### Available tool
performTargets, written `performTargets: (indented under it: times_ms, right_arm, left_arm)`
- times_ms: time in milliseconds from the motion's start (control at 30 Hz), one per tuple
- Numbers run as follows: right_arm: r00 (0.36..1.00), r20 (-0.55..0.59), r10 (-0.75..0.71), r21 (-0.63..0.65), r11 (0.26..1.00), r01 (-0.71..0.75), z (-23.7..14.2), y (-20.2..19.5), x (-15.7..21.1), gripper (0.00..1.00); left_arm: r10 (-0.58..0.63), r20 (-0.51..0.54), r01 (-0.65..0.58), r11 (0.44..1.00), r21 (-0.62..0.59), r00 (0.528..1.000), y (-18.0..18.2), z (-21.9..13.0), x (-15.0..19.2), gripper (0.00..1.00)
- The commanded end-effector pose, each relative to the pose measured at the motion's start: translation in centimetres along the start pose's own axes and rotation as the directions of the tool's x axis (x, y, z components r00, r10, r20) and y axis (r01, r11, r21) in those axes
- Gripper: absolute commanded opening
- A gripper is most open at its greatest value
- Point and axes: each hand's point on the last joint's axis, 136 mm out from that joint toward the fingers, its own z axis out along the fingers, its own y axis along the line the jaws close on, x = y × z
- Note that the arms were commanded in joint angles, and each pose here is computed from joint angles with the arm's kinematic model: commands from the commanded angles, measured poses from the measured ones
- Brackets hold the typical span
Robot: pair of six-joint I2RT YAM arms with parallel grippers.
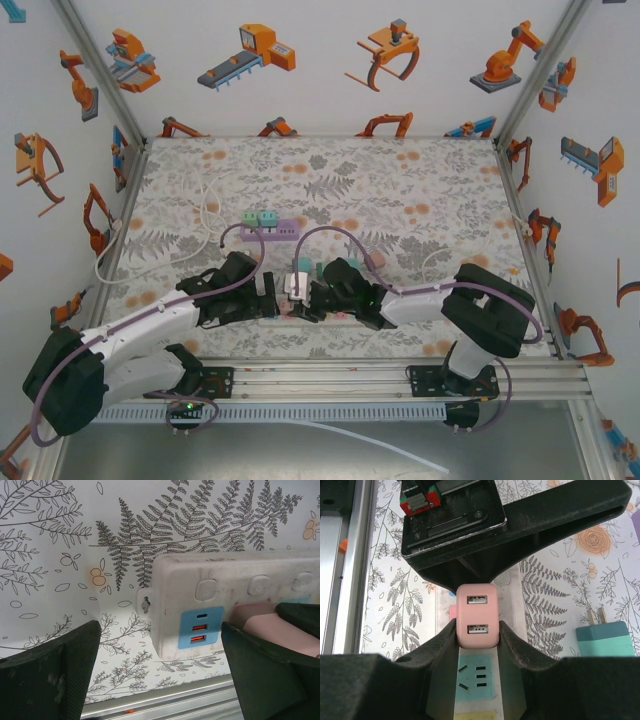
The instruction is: Pull the plug off the socket
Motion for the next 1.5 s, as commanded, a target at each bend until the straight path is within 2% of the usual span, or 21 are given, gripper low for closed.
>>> performTargets:
  times_ms: [0, 400, 567, 733, 800, 967, 1100, 1200, 1333, 1467]
  right_arm:
    - [0.983, 0.178, -0.053, 0.001, 0.999, 0.053, -1.2, 0.0, -5.1, 0.22]
    - [0.98, 0.193, -0.057, 0.034, 0.998, 0.051, -1.7, -0.3, -5.3, 0.22]
    - [0.968, 0.247, -0.049, 0.109, 0.994, 0.022, -2.9, -1.6, -7.6, 0.22]
    - [0.939, 0.344, -0.001, 0.228, 0.97, -0.083, -4.7, -4.2, -10.6, 0.22]
    - [0.909, 0.412, 0.056, 0.287, 0.939, -0.188, -5.6, -5.9, -11.8, 0.22]
    - [0.755, 0.6, 0.266, 0.36, 0.752, -0.551, -7.8, -10.8, -12.0, 0.22]
    - [0.644, 0.673, 0.364, 0.367, 0.591, -0.718, -7.9, -12.8, -10.2, 0.2]
    - [0.619, 0.674, 0.403, 0.424, 0.476, -0.771, -7.2, -13.6, -8.7, 0.2]
    - [0.599, 0.616, 0.512, 0.509, 0.322, -0.798, -5.3, -14.6, -5.6, 0.19]
    - [0.585, 0.561, 0.586, 0.559, 0.253, -0.79, -3.0, -15.0, -3.5, 0.21]
  left_arm:
    - [0.014, -0.057, -0.022, 0.99, -0.137, 0.998, 3.3, 0.7, 2.0, 0.97]
    - [0.024, -0.016, -0.025, 0.994, -0.106, 1.0, 2.7, -0.2, 1.1, 0.97]
    - [0.05, 0.049, -0.049, 0.998, -0.032, 0.998, 1.2, -1.8, -0.4, 0.97]
    - [0.061, 0.144, -0.065, 0.998, 0.022, 0.988, 0.0, -4.5, -2.4, 0.97]
    - [0.062, 0.188, -0.07, 0.997, 0.036, 0.98, -0.2, -5.8, -3.2, 0.97]
    - [0.066, 0.296, -0.088, 0.994, 0.062, 0.953, -0.5, -9.2, -5.1, 0.97]
    - [0.082, 0.353, -0.109, 0.992, 0.058, 0.932, -0.5, -11.4, -6.1, 0.97]
    - [0.087, 0.363, -0.105, 0.994, 0.032, 0.928, 0.0, -12.0, -6.2, 0.97]
    - [0.08, 0.36, -0.102, 0.994, 0.042, 0.93, 0.1, -11.9, -6.0, 0.97]
    - [0.066, 0.355, -0.092, 0.994, 0.057, 0.933, 0.2, -11.7, -5.6, 0.97]
